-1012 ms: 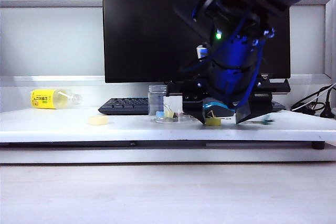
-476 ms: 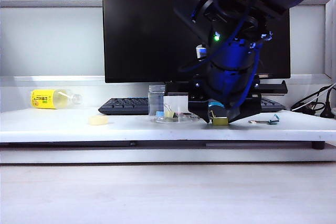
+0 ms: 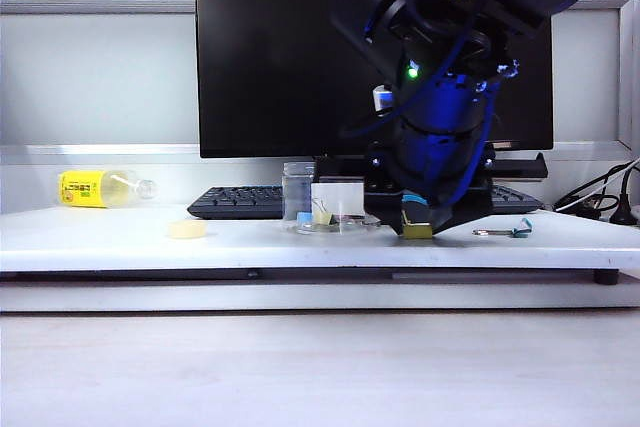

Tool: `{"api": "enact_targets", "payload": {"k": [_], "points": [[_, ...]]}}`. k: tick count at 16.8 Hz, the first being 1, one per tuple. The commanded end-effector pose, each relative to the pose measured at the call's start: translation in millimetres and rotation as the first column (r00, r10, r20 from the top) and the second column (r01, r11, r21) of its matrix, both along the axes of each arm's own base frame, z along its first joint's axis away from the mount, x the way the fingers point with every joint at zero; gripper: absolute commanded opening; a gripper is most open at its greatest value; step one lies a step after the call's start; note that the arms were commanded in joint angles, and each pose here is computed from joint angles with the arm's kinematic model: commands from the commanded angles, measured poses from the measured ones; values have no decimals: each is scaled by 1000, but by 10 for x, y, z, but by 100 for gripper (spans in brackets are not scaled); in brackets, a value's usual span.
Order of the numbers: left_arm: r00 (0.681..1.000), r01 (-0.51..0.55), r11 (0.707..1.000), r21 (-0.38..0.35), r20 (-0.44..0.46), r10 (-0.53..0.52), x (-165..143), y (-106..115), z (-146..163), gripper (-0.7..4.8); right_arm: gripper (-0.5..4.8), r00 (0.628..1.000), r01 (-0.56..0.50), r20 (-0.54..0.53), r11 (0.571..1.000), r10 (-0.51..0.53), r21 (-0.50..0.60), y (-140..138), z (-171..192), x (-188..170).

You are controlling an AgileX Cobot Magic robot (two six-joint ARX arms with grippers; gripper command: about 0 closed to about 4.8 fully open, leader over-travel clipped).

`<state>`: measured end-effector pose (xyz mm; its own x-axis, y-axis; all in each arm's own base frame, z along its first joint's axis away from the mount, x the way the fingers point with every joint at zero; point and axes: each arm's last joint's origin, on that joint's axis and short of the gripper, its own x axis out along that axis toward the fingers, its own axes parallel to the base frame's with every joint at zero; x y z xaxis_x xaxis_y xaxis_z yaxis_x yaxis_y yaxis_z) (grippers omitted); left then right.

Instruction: Pick up the clips with the largest number of clips of the same color on the table and place them in a round transparent plastic box.

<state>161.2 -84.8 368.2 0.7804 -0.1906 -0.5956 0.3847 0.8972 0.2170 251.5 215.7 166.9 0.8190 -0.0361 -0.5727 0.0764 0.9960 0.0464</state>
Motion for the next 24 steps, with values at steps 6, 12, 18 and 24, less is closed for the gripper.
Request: {"api": "enact_targets", "payload": {"k": [6,12,18,24], "points": [[1000,3,1000,12,-15,-3,-13,6,-65,165,92,998,-56,22,996,58,-64,38,155,95],[1000,3,1000,16,-20,-3,-18,9,-114,165,93,994,-76,70,994,81,-82,65,469,155],[1000,3,1000,-1,8,-3,-19,9,-84,165,94,987,-41,153,999,42,-11,-132,831,123],[1000,11,1000,2,21,-11,-13,5,-74,165,94,961,-209,211,967,176,144,-41,968,192]]}}
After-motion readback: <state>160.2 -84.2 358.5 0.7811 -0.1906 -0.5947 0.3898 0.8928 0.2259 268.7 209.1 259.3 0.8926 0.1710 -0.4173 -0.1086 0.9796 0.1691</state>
